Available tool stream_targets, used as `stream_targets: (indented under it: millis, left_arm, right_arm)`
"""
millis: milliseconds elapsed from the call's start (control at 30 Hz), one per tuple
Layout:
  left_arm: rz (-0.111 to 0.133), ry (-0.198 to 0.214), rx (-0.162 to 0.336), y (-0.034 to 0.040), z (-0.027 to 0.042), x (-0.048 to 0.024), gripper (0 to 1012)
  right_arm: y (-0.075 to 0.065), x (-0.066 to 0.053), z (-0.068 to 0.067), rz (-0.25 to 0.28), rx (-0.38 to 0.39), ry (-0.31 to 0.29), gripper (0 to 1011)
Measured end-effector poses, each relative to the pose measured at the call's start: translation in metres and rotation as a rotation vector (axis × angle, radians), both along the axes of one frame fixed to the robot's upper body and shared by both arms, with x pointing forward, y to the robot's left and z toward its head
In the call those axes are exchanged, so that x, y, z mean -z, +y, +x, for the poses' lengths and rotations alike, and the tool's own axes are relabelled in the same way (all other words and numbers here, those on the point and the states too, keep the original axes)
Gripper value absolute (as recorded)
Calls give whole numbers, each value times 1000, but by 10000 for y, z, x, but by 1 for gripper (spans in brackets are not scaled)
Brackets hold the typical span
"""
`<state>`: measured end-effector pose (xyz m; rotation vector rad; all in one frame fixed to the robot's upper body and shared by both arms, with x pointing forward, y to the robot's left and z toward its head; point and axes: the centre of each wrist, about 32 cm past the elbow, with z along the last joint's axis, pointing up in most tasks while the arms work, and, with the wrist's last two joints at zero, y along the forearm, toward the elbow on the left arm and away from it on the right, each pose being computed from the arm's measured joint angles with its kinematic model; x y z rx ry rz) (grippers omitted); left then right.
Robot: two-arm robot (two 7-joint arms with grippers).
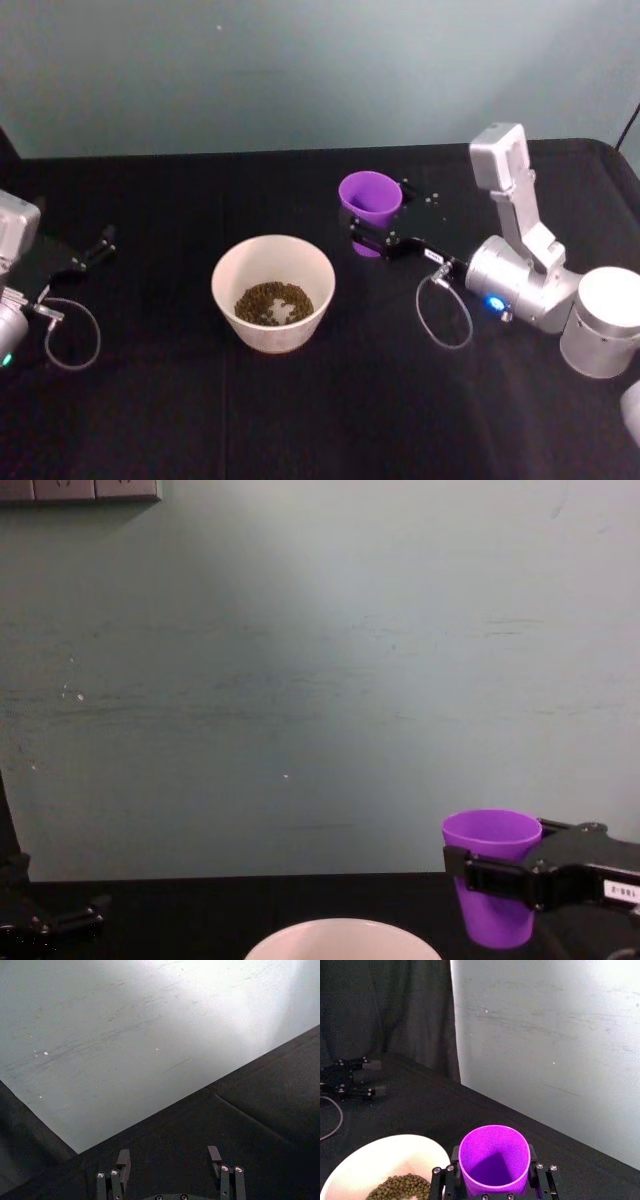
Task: Pick up the cup and pour the mung beans from the cup into the bowl.
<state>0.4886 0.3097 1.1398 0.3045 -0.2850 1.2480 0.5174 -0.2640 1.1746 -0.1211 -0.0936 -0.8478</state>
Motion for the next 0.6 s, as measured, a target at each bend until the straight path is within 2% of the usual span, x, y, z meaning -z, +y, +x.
stream_targets:
  millis: [33, 133, 233, 300, 600]
  left_arm:
    - [0, 0, 0, 0, 0, 0, 1000]
    - [0, 0, 0, 0, 0, 0, 1000]
    - [0, 0, 0, 0, 0, 0, 1000]
    - [0, 0, 0, 0, 0, 0, 1000]
    - [0, 0, 0, -1, 0, 0, 1000]
  right_arm:
    - [0, 0, 0, 0, 0, 0, 733]
    - [-42, 157, 17, 21, -7, -8, 733]
    - [-73, 237, 26, 33, -10, -12, 732]
    - [-123, 321, 38, 61, -15, -1, 733]
    - [-166, 449, 54, 120, -22, 49, 733]
